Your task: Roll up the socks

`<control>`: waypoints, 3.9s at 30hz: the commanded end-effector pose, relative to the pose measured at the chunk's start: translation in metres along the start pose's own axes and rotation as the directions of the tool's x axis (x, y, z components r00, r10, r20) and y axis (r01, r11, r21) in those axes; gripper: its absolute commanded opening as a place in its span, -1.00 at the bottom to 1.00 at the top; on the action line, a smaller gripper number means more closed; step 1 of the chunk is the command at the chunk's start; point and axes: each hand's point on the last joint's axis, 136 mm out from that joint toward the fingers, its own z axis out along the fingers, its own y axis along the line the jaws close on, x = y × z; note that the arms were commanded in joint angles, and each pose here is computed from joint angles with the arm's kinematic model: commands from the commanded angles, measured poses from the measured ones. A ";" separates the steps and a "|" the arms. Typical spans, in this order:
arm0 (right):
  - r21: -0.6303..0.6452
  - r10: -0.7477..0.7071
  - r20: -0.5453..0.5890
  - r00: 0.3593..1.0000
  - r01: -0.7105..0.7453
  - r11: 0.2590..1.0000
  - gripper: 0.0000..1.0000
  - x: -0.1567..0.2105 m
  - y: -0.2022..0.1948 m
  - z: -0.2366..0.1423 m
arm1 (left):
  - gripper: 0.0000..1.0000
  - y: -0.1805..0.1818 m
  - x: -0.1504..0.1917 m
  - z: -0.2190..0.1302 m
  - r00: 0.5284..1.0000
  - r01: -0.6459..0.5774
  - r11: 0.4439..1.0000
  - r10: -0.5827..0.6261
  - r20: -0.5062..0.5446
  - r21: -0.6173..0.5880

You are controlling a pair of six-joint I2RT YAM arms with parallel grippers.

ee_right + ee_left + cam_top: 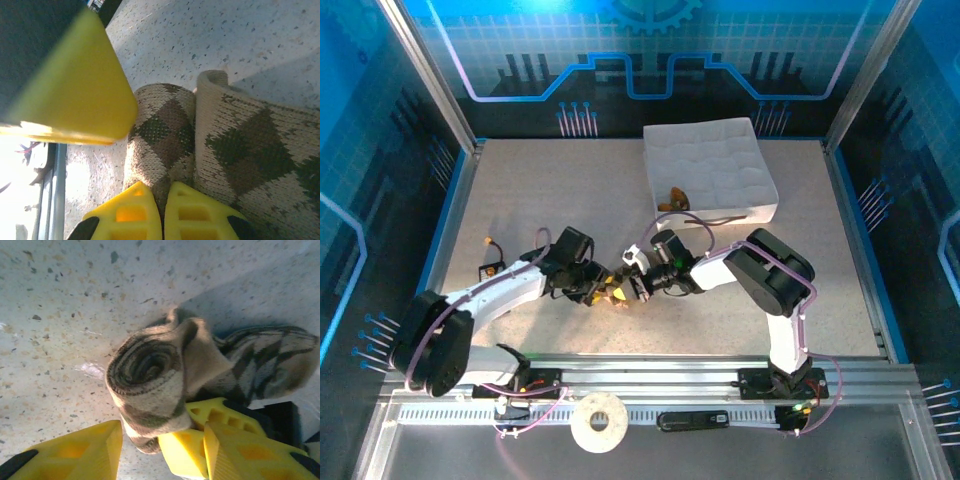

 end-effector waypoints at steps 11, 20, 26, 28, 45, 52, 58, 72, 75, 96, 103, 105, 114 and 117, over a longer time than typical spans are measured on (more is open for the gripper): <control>0.217 0.186 -0.265 0.946 -0.130 0.968 -1.00 0.085 -0.042 -0.004 | -0.38 0.049 -0.002 0.044 0.999 -0.049 0.965 0.046 -0.016 -0.257; 0.116 -0.307 -0.352 0.884 0.367 0.923 -0.71 0.029 -0.007 0.005 | -1.00 0.112 0.013 0.008 0.988 0.151 0.897 -0.149 0.038 -0.416; 0.280 -0.634 -0.171 0.754 0.654 0.702 -0.09 -0.019 0.047 -0.021 | -1.00 0.094 0.013 0.008 0.979 0.203 0.868 -0.184 0.086 -0.453; 0.375 -0.657 -0.138 0.741 0.653 0.658 0.01 -0.019 0.053 -0.031 | -1.00 0.087 0.012 0.006 0.979 0.202 0.840 -0.171 0.108 -0.504; 0.580 -0.661 -0.206 0.722 0.634 0.511 -0.01 0.001 0.052 -0.002 | -1.00 0.060 0.013 0.025 0.988 0.145 0.786 -0.144 0.050 -0.600; 0.599 -0.621 -0.262 0.739 0.629 0.496 -0.10 0.009 0.038 0.011 | -1.00 0.056 0.013 0.027 0.989 0.137 0.798 -0.145 0.035 -0.587; 0.633 -0.482 -0.361 0.798 0.589 0.502 -0.59 0.034 0.001 0.008 | -1.00 0.046 0.010 0.022 0.987 0.146 0.834 -0.157 0.025 -0.533; 0.510 -0.077 -0.267 0.960 0.209 0.834 -1.00 0.118 -0.027 -0.011 | 0.66 0.004 -0.029 -0.024 0.993 0.110 0.961 -0.094 0.075 -0.254; 0.481 0.007 -0.196 0.981 0.090 0.872 -1.00 0.122 -0.032 -0.014 | 0.55 -0.001 -0.034 -0.028 0.996 0.015 0.970 0.008 0.092 -0.244; 0.411 0.309 -0.097 0.946 -0.245 0.878 -1.00 0.146 -0.058 -0.024 | 0.20 0.012 0.006 0.018 0.988 -0.151 0.956 0.155 -0.005 -0.250; 0.443 0.276 -0.135 0.952 -0.191 0.876 -1.00 0.141 -0.059 -0.025 | -0.23 0.042 0.008 0.042 0.991 -0.134 0.913 0.133 -0.027 -0.386; 0.444 0.217 -0.199 0.956 -0.110 0.889 -1.00 0.135 -0.058 -0.022 | -0.54 0.060 0.003 0.041 0.995 -0.092 0.900 0.097 -0.009 -0.426; 0.174 -0.334 -0.436 0.835 0.443 0.879 -0.95 0.064 -0.019 0.014 | -0.94 0.109 -0.004 0.000 0.990 0.134 0.910 -0.108 0.087 -0.392; 0.146 -0.499 -0.400 0.769 0.591 0.793 -0.69 0.042 0.002 0.013 | -0.96 0.107 0.001 0.000 0.987 0.159 0.907 -0.140 0.078 -0.390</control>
